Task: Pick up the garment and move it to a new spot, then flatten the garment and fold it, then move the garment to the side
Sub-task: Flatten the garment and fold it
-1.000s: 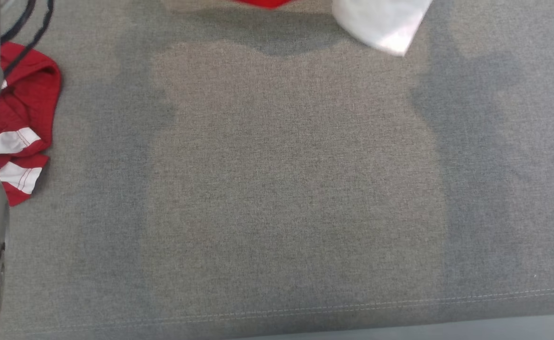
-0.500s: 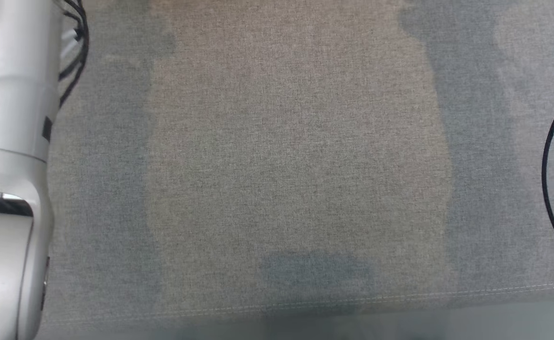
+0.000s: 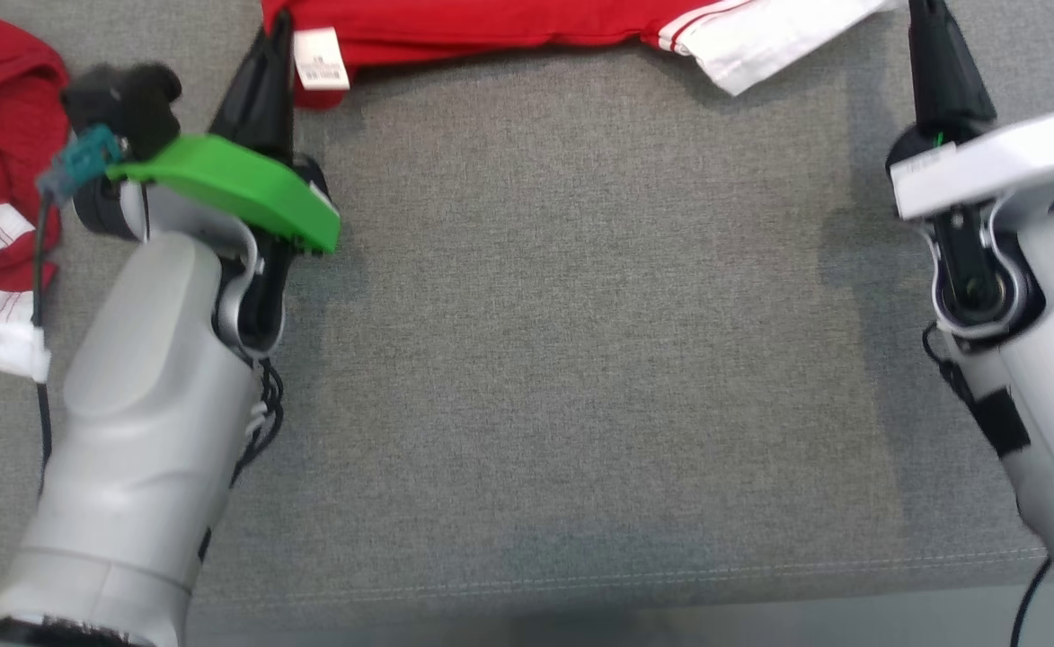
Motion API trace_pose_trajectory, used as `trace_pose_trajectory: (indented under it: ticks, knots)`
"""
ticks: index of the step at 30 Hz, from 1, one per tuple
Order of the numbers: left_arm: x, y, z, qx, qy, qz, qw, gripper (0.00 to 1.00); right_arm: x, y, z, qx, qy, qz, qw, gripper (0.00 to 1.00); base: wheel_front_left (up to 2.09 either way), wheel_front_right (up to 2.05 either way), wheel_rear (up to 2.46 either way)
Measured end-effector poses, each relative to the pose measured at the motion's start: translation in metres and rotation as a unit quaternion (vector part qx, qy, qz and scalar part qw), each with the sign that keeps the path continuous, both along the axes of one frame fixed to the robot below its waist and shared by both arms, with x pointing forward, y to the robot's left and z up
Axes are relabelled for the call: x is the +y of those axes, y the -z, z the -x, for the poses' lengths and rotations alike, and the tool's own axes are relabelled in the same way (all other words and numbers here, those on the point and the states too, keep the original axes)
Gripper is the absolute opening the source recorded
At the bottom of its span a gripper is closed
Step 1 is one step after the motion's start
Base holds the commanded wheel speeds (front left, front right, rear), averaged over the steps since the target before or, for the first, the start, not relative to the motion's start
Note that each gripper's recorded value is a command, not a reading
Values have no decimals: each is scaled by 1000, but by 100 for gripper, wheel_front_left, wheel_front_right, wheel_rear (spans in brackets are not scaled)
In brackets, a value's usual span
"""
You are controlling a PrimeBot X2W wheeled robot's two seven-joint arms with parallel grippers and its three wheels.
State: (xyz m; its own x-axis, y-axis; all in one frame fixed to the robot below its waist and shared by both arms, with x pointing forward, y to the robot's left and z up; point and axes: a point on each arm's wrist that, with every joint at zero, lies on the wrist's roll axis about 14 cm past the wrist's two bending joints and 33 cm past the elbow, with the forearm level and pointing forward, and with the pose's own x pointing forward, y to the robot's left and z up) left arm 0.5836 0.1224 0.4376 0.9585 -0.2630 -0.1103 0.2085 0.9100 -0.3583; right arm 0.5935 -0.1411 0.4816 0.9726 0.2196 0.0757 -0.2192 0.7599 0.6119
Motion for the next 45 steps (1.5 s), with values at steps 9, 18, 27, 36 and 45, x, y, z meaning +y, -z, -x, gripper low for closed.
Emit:
trace_pose_trajectory:
  ticks: [9,18,27,36,45]
  knots:
    - [2,18,85,29,-3,5,1000,0,-16,34,104,59,28,-42,997,0,0,0,0]
    - [14,21,158,84,-24,9,996,0,-27,58,200,136,49,-43,989,0,0,0,0]
    - [15,39,226,181,-39,28,982,0,-35,69,272,218,64,-39,973,0,0,0,0]
    - [17,44,257,237,-41,30,970,0,-41,53,292,238,56,-19,969,0,0,0,0]
    - [20,11,220,179,-24,23,983,0,-44,23,240,170,53,-8,984,0,0,0,0]
